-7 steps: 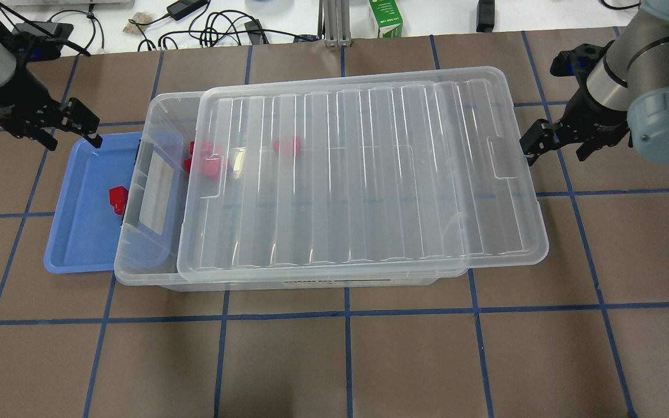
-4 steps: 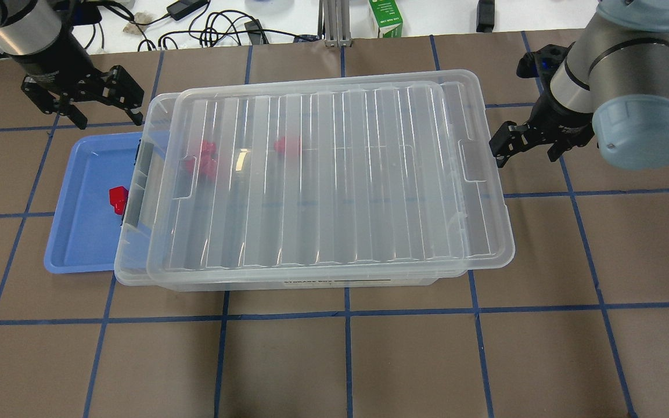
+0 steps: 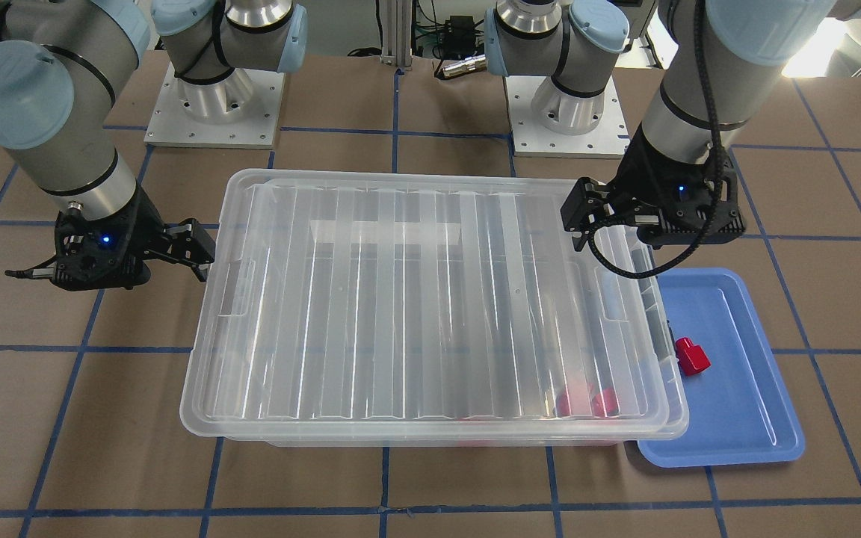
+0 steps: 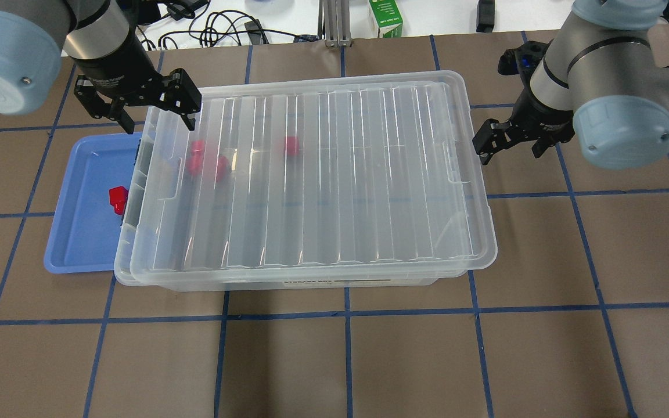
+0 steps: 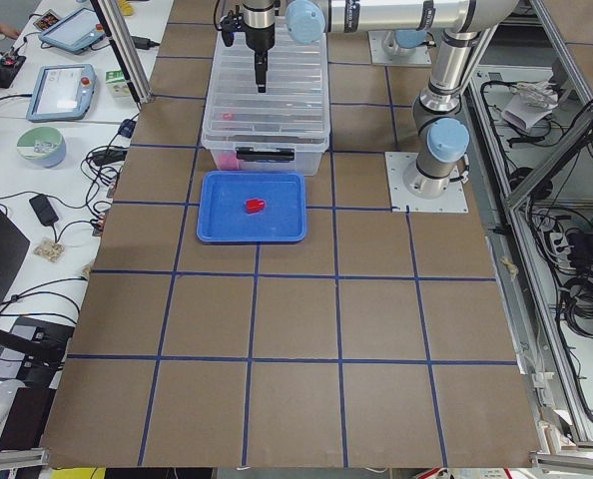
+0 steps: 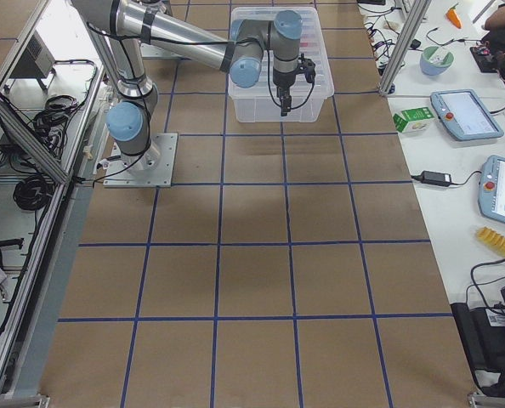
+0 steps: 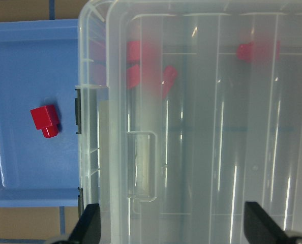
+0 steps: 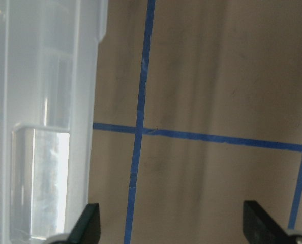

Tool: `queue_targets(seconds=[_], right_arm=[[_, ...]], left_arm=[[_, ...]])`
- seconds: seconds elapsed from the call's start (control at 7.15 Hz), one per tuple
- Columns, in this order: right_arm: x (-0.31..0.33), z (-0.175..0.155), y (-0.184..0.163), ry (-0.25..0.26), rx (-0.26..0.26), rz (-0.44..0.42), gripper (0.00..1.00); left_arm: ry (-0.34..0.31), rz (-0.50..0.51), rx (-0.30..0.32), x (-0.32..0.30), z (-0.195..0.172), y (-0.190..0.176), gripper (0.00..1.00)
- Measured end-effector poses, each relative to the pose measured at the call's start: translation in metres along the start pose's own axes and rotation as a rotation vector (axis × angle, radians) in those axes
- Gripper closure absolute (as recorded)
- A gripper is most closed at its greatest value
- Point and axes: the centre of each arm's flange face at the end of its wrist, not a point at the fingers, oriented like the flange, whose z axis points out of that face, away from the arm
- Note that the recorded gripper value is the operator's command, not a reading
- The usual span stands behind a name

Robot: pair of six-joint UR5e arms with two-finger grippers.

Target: Place red block in blue tray from box

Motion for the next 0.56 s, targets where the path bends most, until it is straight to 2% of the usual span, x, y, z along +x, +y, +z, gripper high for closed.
queue_targets(seconds=[0.14,0.28,0.56], right_arm=[[0.002,-0.026,-0.011,0.012,0.032,-0.001,0.00],[0.002,-0.062,-0.019,0.015,0.041,0.004,0.00],[-0.010,-0.124,-0.015,0.009,0.030,0.041,0.00]], left_arm=[[0.000,-0.001,0.002,0.006,0.001,0.002,0.00],[0.001,-0.001,0.003,0.009,0.001,0.003,0.00],[0.003,0.001,0.005,0.011,-0.001,0.004,0.00]])
